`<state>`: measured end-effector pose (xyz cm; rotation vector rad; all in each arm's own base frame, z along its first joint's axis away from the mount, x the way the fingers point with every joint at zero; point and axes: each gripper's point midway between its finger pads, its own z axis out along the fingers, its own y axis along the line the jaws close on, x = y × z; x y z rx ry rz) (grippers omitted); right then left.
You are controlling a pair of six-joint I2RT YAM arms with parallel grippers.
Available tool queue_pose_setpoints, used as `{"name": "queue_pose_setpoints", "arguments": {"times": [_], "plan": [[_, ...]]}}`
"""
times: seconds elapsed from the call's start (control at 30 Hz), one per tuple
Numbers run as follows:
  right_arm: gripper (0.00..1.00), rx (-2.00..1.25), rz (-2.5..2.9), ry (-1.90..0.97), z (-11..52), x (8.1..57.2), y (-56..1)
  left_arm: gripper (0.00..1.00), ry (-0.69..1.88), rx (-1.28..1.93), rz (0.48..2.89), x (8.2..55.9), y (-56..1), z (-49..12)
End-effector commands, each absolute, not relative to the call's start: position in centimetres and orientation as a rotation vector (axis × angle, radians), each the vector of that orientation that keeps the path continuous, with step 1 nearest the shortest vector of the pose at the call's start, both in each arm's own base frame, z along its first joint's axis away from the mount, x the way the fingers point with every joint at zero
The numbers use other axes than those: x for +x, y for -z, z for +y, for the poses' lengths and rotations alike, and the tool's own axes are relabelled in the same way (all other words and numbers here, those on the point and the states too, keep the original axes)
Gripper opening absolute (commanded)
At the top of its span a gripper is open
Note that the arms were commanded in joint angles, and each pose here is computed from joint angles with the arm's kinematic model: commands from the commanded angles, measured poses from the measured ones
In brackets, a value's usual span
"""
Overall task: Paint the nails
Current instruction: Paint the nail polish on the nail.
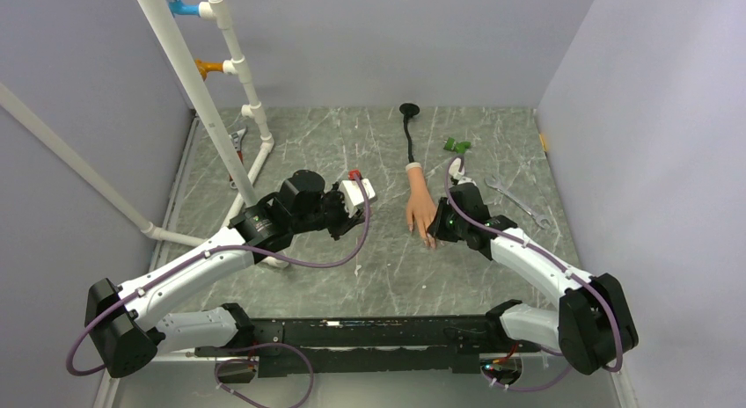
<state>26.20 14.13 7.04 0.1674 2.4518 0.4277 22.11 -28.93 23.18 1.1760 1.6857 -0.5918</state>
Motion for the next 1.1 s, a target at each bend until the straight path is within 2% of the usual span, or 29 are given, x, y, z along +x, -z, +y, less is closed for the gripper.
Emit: {"name": "queue_pose_setpoints", "arguments": {"times": [0.0, 1.07], "plan": [[0.00, 0.158, 2.377, -0.464, 14.9, 28.0, -9.2, 0.00, 0.592, 1.143, 1.603, 22.5, -26.1, -29.4], [0.00, 0.163, 2.441, -0.469, 14.0, 25.0, -7.1, 0.00, 0.590, 1.144, 1.609, 22.5, -26.0, -29.4]]}}
